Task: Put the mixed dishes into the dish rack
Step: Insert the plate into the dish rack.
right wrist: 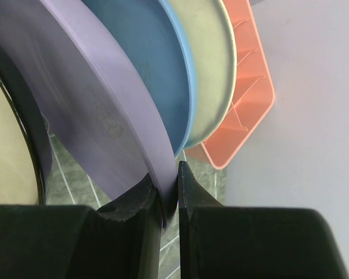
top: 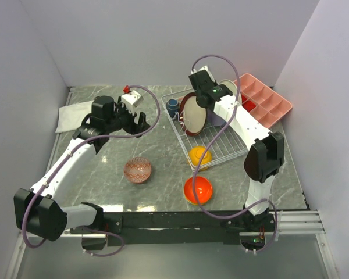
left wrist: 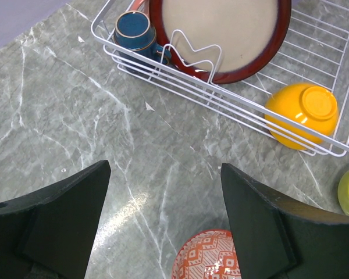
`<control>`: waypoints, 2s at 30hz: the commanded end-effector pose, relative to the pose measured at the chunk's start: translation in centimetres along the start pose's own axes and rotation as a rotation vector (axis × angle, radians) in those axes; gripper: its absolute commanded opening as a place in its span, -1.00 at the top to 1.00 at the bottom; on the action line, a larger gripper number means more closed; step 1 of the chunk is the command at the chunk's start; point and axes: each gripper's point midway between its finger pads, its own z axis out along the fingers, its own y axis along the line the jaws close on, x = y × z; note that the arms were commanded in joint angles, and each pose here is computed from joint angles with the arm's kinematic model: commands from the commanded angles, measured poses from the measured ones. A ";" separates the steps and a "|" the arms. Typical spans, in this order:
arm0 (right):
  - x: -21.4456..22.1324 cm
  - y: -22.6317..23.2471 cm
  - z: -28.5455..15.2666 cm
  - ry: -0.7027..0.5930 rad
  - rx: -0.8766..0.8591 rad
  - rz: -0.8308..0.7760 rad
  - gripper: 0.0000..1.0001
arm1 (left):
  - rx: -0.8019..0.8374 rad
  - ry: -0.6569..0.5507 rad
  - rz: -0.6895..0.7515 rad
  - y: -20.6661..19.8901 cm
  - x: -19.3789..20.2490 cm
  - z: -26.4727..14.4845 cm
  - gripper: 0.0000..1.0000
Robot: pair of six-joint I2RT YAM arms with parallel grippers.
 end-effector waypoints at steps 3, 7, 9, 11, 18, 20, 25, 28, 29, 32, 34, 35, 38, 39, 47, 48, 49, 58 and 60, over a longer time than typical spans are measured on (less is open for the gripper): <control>0.3 2.3 -0.1 -0.006 -0.090 0.012 1.00 | 0.005 -0.071 0.006 -0.2 -2.0 -1.0 -0.68; 1.7 0.8 -1.6 0.009 -0.055 0.048 1.00 | 0.011 -0.075 -0.003 -0.3 -2.1 -0.8 -0.68; 2.5 1.3 -1.9 0.021 -0.066 0.049 1.00 | 0.014 -0.078 -0.003 -0.3 -2.2 -0.8 -0.68; 3.4 1.6 -2.0 0.042 -0.079 0.051 1.00 | 0.015 -0.081 -0.005 -0.2 -2.3 -0.7 -0.68; 3.5 3.3 -1.0 0.064 -0.109 0.047 1.00 | 0.016 -0.077 -0.005 -0.2 -2.4 -0.8 -0.68; 3.7 4.1 -0.9 0.079 -0.140 0.038 1.00 | 0.016 -0.073 -0.009 -0.3 -2.2 -0.8 -0.68; 4.8 5.7 0.3 0.120 -0.160 0.016 1.00 | 0.013 -0.065 -0.009 -0.1 -2.2 -0.7 -0.68; 4.5 6.6 0.1 0.129 -0.211 0.036 1.00 | 0.016 -0.061 -0.012 -0.1 -2.3 -0.5 -0.69; 3.6 6.4 -0.1 0.108 -0.205 0.055 1.00 | 0.022 -0.057 -0.015 -0.1 -2.2 -0.4 -0.69; 2.4 6.6 -0.4 0.101 -0.196 0.112 0.93 | 0.034 -0.061 -0.031 -0.2 -2.5 -0.1 -0.69; 1.9 7.3 -0.3 0.092 -0.221 0.099 1.00 | 0.037 -0.064 -0.038 -0.2 -2.8 0.0 -0.69; 1.9 7.8 -0.1 0.096 -0.237 0.089 1.00 | 0.040 -0.056 -0.044 -0.2 -2.6 0.2 -0.69; 2.6 9.4 0.6 0.115 -0.263 0.049 1.00 | 0.049 -0.044 -0.047 -0.2 -2.5 0.5 -0.68; 2.8 9.8 0.9 0.121 -0.264 0.042 1.00 | 0.051 -0.042 -0.047 -0.2 -2.5 0.6 -0.69; 0.1 10.4 -1.7 0.053 -0.446 0.018 1.00 | 0.064 -0.032 -0.046 -0.1 -2.9 1.3 -0.69; -0.2 9.3 -2.5 0.037 -0.412 0.056 1.00 | 0.066 -0.029 -0.042 -0.2 -2.9 1.4 -0.69; -0.1 8.3 -2.3 0.024 -0.350 0.070 1.00 | 0.065 -0.033 -0.038 -0.2 -3.1 1.4 -0.69; -3.0 -0.2 -5.5 -0.177 0.018 0.076 1.00 | 0.060 -0.040 -0.034 -0.2 -3.2 1.6 -0.69; -3.0 -1.8 -6.2 -0.189 0.084 0.056 1.00 | 0.064 -0.044 -0.036 -0.3 -3.3 1.7 -0.69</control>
